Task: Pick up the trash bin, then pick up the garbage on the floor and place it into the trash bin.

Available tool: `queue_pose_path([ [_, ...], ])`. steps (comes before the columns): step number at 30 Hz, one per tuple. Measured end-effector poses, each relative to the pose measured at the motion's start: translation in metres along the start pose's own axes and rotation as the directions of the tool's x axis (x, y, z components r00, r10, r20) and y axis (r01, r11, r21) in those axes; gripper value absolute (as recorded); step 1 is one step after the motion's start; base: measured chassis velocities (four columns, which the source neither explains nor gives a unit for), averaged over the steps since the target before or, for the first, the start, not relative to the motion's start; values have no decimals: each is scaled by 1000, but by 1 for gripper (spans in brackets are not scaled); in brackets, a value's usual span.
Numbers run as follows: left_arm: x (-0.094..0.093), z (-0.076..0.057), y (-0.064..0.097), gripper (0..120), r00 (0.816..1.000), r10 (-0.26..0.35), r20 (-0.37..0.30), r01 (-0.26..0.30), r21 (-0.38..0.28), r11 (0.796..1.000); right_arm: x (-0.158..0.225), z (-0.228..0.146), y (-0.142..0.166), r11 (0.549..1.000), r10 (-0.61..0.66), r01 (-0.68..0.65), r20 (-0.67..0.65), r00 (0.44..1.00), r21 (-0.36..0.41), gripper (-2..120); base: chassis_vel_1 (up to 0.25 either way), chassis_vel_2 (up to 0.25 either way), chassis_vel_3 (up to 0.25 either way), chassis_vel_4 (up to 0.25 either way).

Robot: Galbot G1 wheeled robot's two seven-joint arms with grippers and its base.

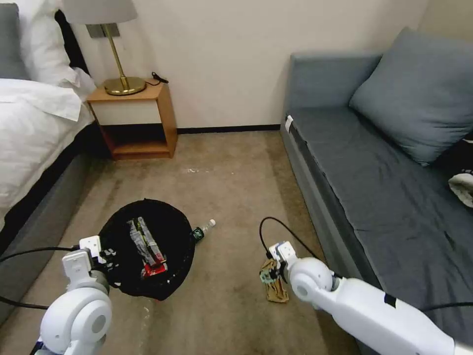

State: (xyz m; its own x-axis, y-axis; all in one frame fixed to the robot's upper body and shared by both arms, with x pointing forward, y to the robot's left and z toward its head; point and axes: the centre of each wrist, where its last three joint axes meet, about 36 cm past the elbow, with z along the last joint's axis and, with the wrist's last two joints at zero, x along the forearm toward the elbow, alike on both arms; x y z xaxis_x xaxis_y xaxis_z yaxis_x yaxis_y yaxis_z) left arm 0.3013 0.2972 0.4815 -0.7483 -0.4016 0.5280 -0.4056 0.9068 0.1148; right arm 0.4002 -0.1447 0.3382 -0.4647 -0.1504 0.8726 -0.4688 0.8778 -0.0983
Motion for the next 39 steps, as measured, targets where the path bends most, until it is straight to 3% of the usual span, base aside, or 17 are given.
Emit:
queue_pose_path([
  [12,4,1,-3,1,1000,8,0,-8,9,1000,-32,-23,3,1000,23,-22,5,1000,-7,100,0,0,0,0],
  [21,8,0,4,1,1000,-11,6,11,2,1000,-50,-23,10,999,39,-40,-13,999,-15,100,0,0,0,0],
  [39,15,4,2,1,1000,-14,0,14,15,1000,-69,7,0,996,95,-95,-61,994,3,100,0,0,0,0],
])
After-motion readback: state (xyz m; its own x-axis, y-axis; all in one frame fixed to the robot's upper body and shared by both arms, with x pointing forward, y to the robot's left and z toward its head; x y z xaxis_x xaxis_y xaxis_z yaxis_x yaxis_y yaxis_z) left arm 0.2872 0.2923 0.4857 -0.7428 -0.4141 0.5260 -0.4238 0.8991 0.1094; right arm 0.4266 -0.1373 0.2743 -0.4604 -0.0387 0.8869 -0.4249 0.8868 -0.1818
